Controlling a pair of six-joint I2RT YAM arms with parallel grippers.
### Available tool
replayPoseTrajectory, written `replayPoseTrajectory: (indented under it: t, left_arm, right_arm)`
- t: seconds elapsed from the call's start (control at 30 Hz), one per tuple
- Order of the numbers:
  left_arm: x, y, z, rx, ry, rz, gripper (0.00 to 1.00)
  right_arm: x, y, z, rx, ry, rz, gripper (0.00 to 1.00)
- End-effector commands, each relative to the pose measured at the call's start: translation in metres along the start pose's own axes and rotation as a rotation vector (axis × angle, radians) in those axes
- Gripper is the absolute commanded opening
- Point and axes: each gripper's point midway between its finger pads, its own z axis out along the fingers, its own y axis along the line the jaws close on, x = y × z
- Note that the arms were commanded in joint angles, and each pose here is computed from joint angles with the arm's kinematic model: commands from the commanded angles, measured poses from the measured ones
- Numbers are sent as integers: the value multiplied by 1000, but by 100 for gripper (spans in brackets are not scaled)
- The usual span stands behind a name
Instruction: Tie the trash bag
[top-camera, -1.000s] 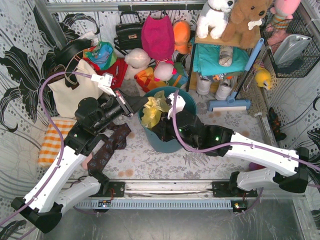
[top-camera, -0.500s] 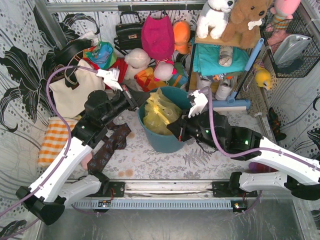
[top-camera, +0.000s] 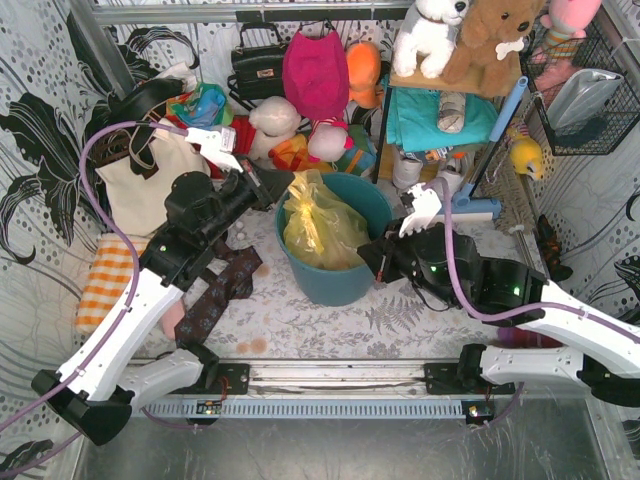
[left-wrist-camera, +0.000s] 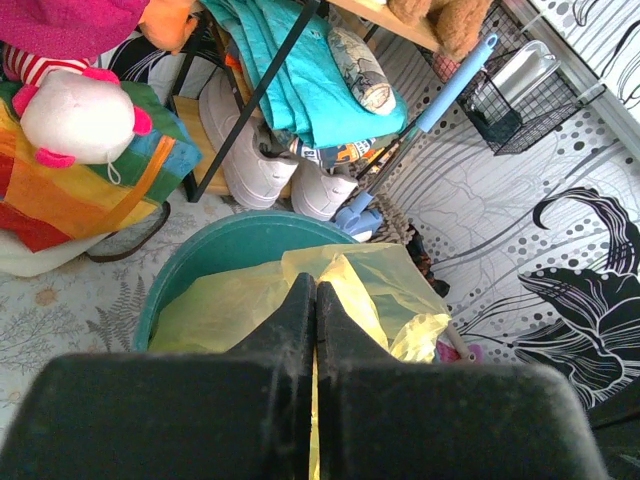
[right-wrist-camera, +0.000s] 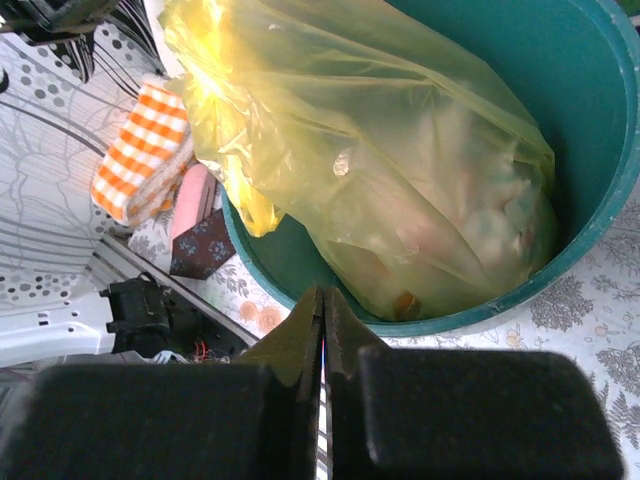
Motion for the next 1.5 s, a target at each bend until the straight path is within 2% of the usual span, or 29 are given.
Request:
replayPoseTrajectory:
  t: [0.0, 0.1, 0.23, 0.33, 0.4, 0.93, 1.07, 1.27, 1.33, 1.47]
  left_arm:
    - [-16, -1, -2, -13, -52, 37, 0]
    - [-13, -4, -3, 5, -41, 29, 0]
    - [-10, -3, -4, 6, -35, 14, 0]
    - [-10, -4, -5, 12, -37, 5, 0]
    - [-9, -5, -5, 17, -34, 1, 0]
    - [-6, -8, -9, 37, -33, -14, 0]
    - [-4, -7, -9, 38, -29, -17, 0]
    - [-4, -7, -11, 40, -32, -23, 0]
    - [-4, -8, -12, 42, -33, -24, 0]
    - [-4, -8, -14, 43, -32, -26, 0]
  right_arm:
    - [5, 1, 3, -15, 8, -2, 0]
    - [4, 30, 9, -148, 6, -1, 0]
    - [13, 56, 30, -218, 40, -1, 28]
    - [13, 59, 43, -226, 31, 30, 39]
    - [9, 57, 49, -228, 19, 46, 42]
    - [-1, 76, 76, -330, 37, 41, 37]
    - [-5, 80, 78, -351, 26, 38, 39]
    - [-8, 82, 81, -380, -7, 65, 31]
    - [-9, 84, 81, -407, -8, 87, 23]
    - [0, 86, 88, -422, 42, 105, 24]
